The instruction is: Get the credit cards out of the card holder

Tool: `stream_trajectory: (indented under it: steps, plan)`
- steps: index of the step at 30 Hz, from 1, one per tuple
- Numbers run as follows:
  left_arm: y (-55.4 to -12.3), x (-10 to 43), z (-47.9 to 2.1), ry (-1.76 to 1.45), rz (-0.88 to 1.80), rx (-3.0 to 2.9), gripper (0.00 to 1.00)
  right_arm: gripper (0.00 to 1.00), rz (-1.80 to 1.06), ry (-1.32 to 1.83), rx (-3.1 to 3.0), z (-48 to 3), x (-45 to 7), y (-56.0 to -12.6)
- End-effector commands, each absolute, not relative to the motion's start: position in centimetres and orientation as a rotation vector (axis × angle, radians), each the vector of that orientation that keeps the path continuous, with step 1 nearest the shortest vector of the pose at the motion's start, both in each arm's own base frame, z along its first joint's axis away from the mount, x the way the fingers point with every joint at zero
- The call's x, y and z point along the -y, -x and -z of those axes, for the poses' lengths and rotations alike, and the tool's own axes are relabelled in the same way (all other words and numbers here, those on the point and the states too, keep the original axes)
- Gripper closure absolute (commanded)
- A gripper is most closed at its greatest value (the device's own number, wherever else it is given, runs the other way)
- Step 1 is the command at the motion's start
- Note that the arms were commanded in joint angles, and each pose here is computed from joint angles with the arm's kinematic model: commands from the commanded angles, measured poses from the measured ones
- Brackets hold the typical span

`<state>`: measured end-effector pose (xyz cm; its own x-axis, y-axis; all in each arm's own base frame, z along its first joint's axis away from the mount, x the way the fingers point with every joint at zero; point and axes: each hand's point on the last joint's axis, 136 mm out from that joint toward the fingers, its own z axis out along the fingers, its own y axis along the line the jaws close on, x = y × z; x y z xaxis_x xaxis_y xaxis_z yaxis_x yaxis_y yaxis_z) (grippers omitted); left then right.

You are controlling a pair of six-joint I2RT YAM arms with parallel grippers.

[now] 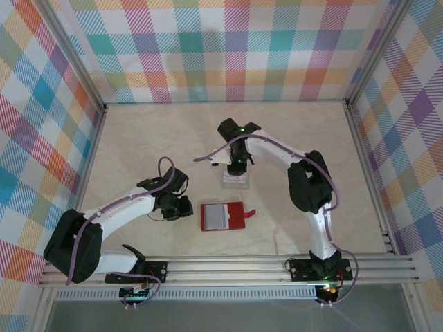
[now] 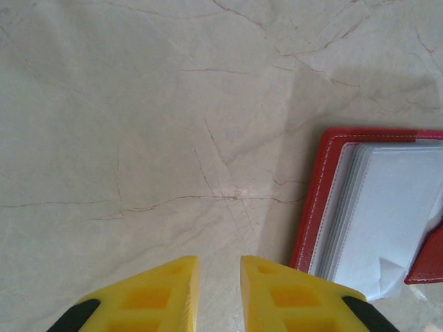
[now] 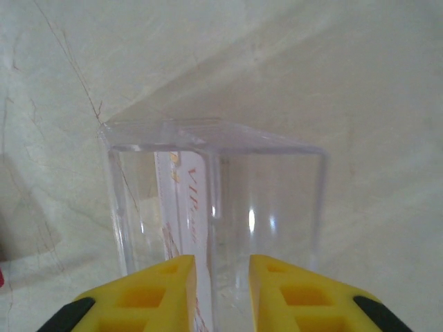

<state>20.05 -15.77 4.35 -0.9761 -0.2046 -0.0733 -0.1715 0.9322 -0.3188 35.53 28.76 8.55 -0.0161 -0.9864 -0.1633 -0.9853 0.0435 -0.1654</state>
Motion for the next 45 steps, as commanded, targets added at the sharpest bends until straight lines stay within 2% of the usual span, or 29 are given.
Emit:
stream_trajectory:
  steps: [1, 10, 19, 28, 34, 39, 45]
  plan:
    - [-20.8, 16.4, -4.9, 0.311, 0.526, -2.973, 0.77, 0.7, 0.0, 1.943, -2.042, -11.4, -29.1, -35.7]
    - [-21.3, 17.0, -5.0, 0.301, 0.554, -2.97, 0.77, 0.68, 0.101, 1.874, -2.024, -9.3, -29.3, -38.0]
    - [-20.9, 16.8, -5.3, 0.3, 0.556, -2.969, 0.77, 0.66, 0.067, 1.935, -2.048, -6.4, -28.9, -36.7]
    - [-21.0, 17.1, -5.4, 0.302, 0.573, -2.963, 0.77, 0.6, 0.075, 1.907, -2.03, -7.6, -29.0, -36.6]
    - [-21.6, 18.2, -5.7, 0.263, 0.611, -2.961, 0.78, 0.57, 0.058, 1.73, -2.049, -11.3, -29.3, -37.1]
    - [-22.2, 19.8, -5.9, 0.22, 0.654, -2.947, 0.78, 0.55, -0.057, 1.543, -2.19, -12.5, -28.8, -35.4]
    - [-22.4, 21.8, -5.7, 0.137, 0.692, -2.949, 0.81, 0.53, -0.216, 1.092, -2.416, -13.5, -27.9, -33.6]
